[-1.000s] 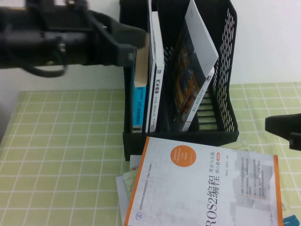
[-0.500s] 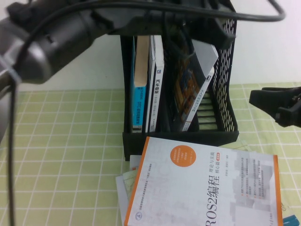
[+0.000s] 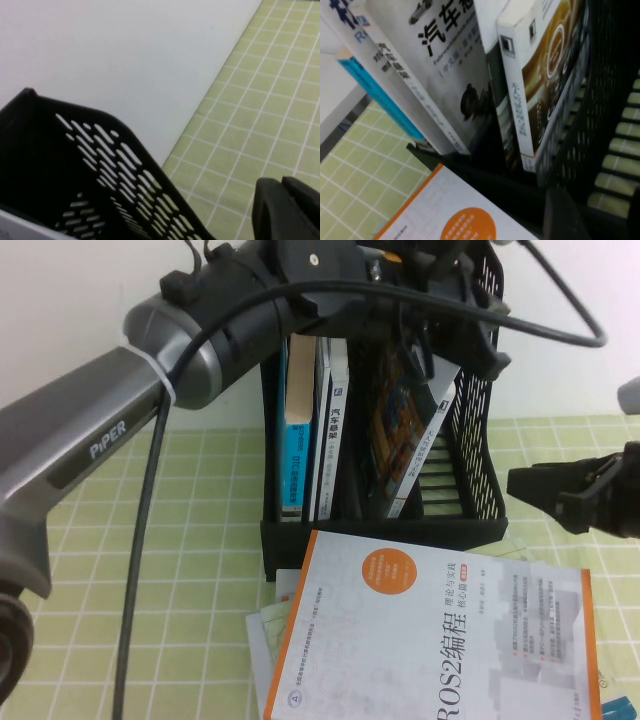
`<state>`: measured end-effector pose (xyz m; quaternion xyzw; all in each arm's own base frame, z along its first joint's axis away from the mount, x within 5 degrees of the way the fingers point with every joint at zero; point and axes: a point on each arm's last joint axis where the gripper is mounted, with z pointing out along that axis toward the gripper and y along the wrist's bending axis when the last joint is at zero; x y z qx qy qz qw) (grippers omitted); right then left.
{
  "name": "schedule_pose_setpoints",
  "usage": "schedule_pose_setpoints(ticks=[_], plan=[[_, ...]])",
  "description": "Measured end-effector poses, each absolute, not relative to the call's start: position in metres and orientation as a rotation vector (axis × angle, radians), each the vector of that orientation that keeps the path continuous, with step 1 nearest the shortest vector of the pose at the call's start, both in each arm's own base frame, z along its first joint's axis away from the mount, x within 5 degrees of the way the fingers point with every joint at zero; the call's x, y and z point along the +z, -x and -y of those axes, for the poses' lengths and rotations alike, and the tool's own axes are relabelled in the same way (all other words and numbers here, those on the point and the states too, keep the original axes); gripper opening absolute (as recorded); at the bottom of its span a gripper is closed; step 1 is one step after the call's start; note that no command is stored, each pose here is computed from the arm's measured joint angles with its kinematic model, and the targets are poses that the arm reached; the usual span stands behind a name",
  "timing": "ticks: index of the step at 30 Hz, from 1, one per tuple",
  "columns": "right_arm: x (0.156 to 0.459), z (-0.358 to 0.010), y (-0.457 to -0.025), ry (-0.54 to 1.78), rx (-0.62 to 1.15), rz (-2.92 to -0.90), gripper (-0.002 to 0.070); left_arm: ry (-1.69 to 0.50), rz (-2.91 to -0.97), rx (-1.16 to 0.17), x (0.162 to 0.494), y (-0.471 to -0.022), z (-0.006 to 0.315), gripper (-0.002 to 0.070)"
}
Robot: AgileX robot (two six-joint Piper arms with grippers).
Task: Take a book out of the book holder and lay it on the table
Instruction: Hold the bookshelf, then pick up the right side book from the book shelf
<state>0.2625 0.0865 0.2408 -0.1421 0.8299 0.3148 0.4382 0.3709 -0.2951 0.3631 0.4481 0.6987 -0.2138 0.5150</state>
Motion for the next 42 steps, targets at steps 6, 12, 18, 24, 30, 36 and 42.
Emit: schedule_pose_setpoints(ticks=[6, 12, 18, 24, 30, 36, 42], plan=[[0.235, -0.094, -0.267, 0.503, 0.816, -2.020, 0.0288, -1.090, -1.716, -0.469, 0.364, -0.380, 0.274, -0.0003], [0.237, -0.102, -0.288, 0.552, 0.856, -1.984, 0.0343, -1.074, -1.761, -0.438, 0.373, -0.382, 0.253, -0.0003], [0.239, -0.133, -0.309, 0.619, 0.826, -1.980, 0.0361, -1.056, -1.786, -0.419, 0.374, -0.385, 0.248, -0.0003], [0.235, -0.159, -0.324, 0.612, 0.758, -2.017, 0.0365, -1.051, -1.791, -0.417, 0.374, -0.385, 0.248, -0.0003], [0.226, -0.169, -0.347, 0.527, 0.699, -2.069, 0.0365, -1.031, -1.804, -0.429, 0.374, -0.386, 0.247, -0.0003], [0.227, -0.177, -0.369, 0.514, 0.690, -2.047, 0.0246, -1.040, -1.808, -0.421, 0.375, -0.385, 0.246, -0.0003], [0.239, -0.177, -0.366, 0.534, 0.701, -2.008, 0.0118, -1.070, -1.862, -0.437, 0.387, -0.373, 0.233, -0.0003]])
